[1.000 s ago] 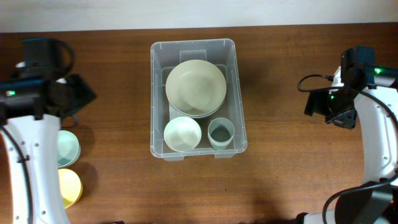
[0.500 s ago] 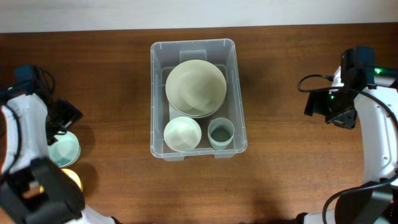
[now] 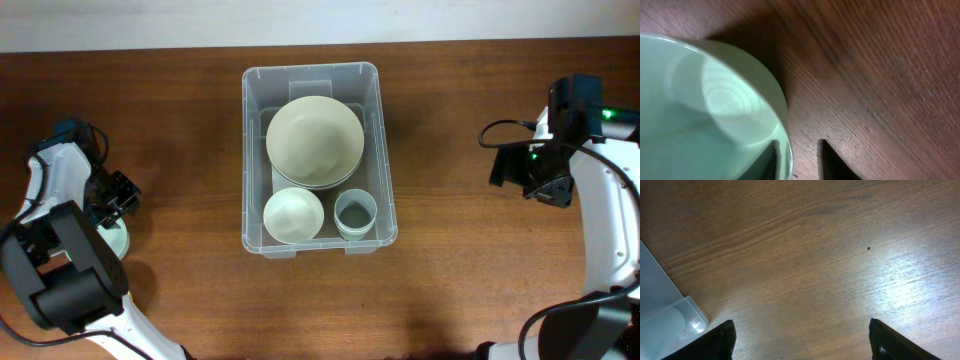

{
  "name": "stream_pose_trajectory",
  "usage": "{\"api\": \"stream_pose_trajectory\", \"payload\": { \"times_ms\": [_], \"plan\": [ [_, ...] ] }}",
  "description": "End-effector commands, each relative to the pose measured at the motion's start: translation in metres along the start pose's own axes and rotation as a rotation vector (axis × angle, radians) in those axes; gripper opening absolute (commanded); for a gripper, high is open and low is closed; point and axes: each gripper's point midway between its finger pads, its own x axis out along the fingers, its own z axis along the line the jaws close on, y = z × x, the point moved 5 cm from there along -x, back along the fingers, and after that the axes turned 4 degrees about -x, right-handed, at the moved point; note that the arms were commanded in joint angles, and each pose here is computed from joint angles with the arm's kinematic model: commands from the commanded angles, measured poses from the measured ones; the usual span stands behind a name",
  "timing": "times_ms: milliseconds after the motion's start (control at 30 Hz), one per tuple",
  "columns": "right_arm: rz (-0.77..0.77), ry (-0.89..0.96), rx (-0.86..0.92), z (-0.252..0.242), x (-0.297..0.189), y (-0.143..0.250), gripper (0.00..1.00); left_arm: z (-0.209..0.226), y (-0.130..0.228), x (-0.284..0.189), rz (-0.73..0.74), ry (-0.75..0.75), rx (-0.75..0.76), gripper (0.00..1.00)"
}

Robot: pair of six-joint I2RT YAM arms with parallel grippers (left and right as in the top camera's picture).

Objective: Pack container
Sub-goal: 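Return the left gripper and grasp the mint bowl rim, then lower the mint bowl into the bin onto the white bowl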

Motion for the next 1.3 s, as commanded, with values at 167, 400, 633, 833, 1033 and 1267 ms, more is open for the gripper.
{"api": "stream_pose_trajectory", "payload": {
  "times_ms": [167, 400, 633, 833, 1033, 1267],
  "plan": [
    [0.002, 0.009, 0.000, 0.000, 0.001, 0.000, 0.81, -0.003, -0.002, 0.005, -0.003, 0.010, 0.005, 0.02],
    [0.002, 0.010, 0.000, 0.000, 0.001, 0.000, 0.81, -0.020, -0.004, -0.009, -0.028, 0.045, 0.052, 0.01],
    [0.002, 0.010, -0.001, 0.000, 0.001, 0.000, 0.81, -0.066, 0.014, -0.104, -0.169, 0.141, 0.223, 0.01],
    [0.002, 0.010, 0.000, 0.000, 0.001, 0.000, 0.81, -0.104, 0.081, -0.200, -0.316, 0.256, 0.428, 0.01],
    [0.002, 0.010, 0.000, 0.000, 0.001, 0.000, 0.81, -0.137, 0.167, -0.232, -0.356, 0.334, 0.664, 0.01],
    [0.002, 0.010, 0.000, 0.000, 0.001, 0.000, 0.81, -0.168, 0.260, -0.228, -0.316, 0.343, 0.928, 0.01]
  ]
}}
